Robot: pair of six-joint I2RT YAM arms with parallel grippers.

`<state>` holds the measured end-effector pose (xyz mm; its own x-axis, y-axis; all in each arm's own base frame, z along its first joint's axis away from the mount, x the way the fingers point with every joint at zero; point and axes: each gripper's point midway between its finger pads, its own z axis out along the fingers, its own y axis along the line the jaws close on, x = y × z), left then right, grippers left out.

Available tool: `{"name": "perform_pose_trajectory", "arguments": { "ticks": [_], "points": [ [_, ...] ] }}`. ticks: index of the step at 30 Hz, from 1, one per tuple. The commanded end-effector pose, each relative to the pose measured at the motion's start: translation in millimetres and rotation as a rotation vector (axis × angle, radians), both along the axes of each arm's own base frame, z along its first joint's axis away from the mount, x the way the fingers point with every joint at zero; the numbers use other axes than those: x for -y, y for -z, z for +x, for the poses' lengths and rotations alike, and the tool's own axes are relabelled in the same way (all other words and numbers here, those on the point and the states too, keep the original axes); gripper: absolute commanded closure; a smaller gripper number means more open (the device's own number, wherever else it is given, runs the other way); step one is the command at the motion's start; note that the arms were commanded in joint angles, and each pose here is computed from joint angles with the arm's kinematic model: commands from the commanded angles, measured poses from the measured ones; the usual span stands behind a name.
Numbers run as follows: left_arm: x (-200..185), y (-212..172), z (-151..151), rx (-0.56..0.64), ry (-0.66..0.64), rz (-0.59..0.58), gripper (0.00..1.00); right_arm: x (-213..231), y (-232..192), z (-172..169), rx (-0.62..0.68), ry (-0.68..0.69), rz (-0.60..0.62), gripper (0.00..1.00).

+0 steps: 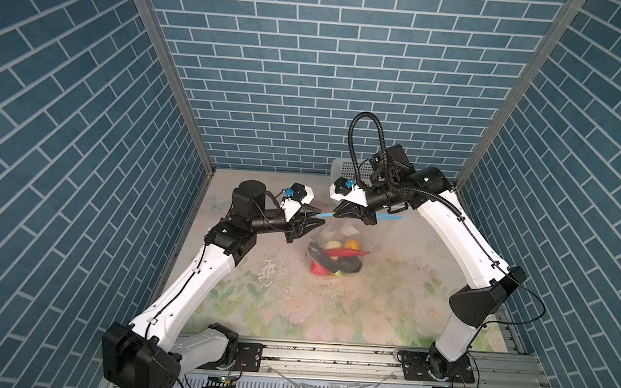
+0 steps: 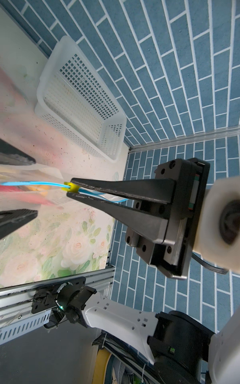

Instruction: Place the food in the zip-top bag and seal the zipper

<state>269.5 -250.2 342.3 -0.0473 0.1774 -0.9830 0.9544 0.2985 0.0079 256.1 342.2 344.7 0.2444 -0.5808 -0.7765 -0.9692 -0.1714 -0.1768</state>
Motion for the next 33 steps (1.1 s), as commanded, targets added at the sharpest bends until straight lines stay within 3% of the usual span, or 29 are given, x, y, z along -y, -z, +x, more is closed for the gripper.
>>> {"name": "perform_pose_trajectory", "arguments": {
  "ticks": [1,5,9,12,23,27,33],
  "points": [
    [6.5,-12.1,-4.0,0.032,0.041,-0.011,0.75,2.4,-9.1,-8.8,-0.010,-0.022,0.024,0.92],
    [8.6,-11.3,-4.6,0.024,0.052,0.000,0.92,2.6,-9.2,-9.6,-0.012,-0.023,0.024,0.91],
    [7.1,-11.7,-7.6,0.033,0.048,0.008,1.00,3.1,-8.3,-10.6,-0.012,-0.023,0.021,0.91],
    [5.3,-11.2,-8.7,0.040,0.040,0.012,1.00,2.4,-5.4,-8.8,-0.011,-0.013,0.013,0.88],
    [5.6,-13.5,-10.3,0.043,0.041,0.006,1.00,-1.3,3.5,-5.9,-0.006,0.009,-0.030,0.64],
    [5.7,-13.6,-9.9,0.044,0.040,0.006,1.00,-3.0,5.8,-5.3,-0.006,0.011,-0.041,0.63],
    [5.7,-13.2,-9.5,0.044,0.039,0.006,1.00,-4.6,5.6,-7.2,-0.006,0.001,-0.039,0.74]
  ]
}}
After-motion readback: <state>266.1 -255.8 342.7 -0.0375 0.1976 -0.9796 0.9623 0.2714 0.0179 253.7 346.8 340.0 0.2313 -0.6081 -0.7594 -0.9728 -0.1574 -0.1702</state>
